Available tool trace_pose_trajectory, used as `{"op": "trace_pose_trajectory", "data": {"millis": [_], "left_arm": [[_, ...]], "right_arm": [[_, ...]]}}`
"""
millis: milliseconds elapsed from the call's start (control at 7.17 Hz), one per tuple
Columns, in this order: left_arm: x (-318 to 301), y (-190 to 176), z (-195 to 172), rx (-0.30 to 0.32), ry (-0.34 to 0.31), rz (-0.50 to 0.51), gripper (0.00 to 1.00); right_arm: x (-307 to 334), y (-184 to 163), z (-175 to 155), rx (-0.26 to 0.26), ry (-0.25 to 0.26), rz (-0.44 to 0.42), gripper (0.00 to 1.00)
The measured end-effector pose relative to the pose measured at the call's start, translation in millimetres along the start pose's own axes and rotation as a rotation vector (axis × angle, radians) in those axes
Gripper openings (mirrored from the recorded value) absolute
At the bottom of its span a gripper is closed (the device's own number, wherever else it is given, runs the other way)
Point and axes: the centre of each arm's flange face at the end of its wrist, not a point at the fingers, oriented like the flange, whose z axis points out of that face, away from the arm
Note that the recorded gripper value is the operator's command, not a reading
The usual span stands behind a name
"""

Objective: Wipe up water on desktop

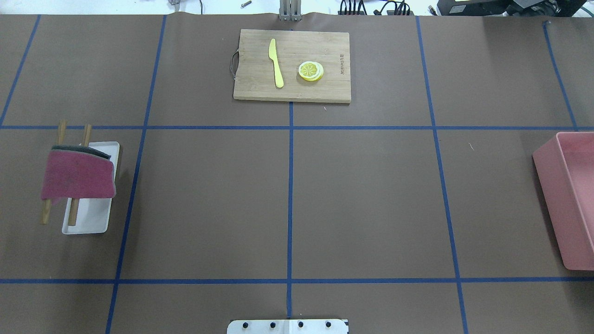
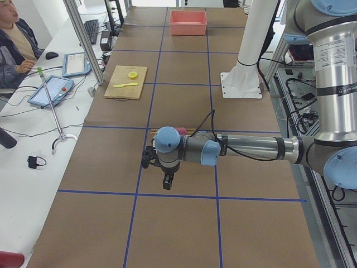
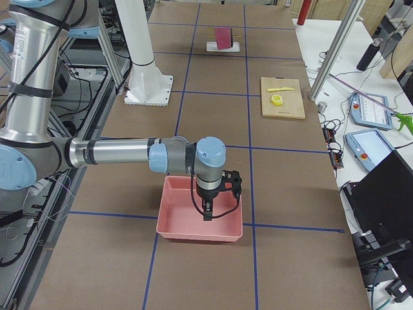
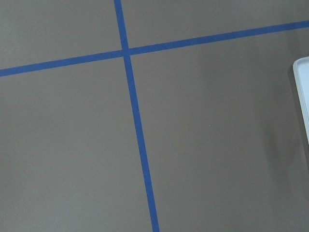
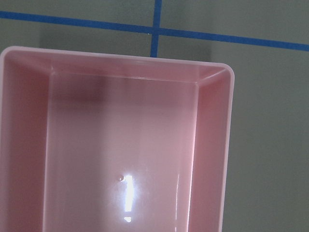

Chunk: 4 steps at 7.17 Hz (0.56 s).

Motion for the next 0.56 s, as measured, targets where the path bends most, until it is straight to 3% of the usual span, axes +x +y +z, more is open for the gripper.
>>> {"op": "trace_pose_trajectory", "data": {"millis": [558], "left_arm": [[3.4, -3.9, -2.8, 0.008, 0.007, 0.006, 0.98]], "right_arm": [[-0.5, 0.1, 1.0, -0.002, -0.014, -0.016, 1.0]]}}
